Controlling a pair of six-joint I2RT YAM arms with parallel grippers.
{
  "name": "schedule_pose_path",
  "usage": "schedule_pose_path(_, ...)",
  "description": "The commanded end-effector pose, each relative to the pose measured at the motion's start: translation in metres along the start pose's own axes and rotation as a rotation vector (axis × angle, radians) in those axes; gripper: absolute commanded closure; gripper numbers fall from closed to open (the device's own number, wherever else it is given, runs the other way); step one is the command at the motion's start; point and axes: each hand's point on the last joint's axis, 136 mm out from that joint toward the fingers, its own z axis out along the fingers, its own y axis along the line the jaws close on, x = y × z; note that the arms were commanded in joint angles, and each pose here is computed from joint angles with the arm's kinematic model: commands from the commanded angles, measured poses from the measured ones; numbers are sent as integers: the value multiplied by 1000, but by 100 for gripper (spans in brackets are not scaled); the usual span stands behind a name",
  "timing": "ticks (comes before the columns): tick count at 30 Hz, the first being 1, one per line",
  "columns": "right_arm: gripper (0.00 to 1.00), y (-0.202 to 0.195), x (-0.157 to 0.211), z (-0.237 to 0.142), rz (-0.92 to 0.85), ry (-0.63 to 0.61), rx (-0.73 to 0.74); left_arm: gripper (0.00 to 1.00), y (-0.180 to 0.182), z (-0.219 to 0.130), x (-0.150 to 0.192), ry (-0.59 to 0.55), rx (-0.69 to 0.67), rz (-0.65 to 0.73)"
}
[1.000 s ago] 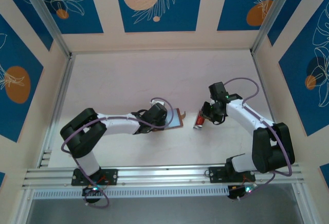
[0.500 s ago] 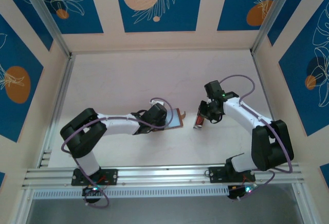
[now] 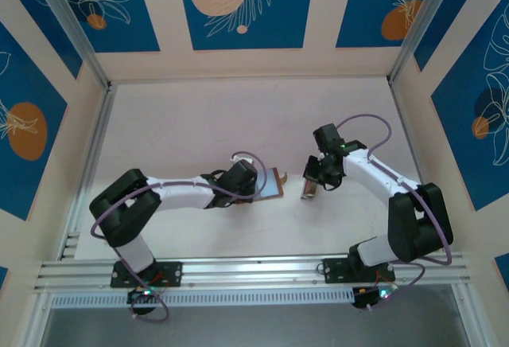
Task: Put the credit cards into the card holder
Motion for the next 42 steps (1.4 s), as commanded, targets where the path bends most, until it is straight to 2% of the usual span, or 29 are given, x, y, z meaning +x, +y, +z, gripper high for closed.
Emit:
schedule_pose_path(1, 100, 18, -3, -26, -58, -48, -46, 77, 8, -18, 14, 69, -21, 22)
schedule_pose_path(7, 100, 66, 7, -37, -211, -55, -146, 75, 14, -40, -7, 17, -49, 19)
schedule_pose_path(14, 100, 127, 18, -29, -361, -30, -311, 75, 22, -28, -17, 33, -67, 9)
schedule_pose_path(19, 100, 154, 25, -17, -439, -19, -406, 76, 33, -16, -12, 59, -104, 8)
schedule_pose_path(27, 100, 167, 32, 0, -486, -10, -475, 80, 49, -1, 12, 119, -155, 30)
schedule_pose_path(42, 100, 169, 33, 43, -481, 21, -467, 82, 70, 1, 36, 168, -227, 27)
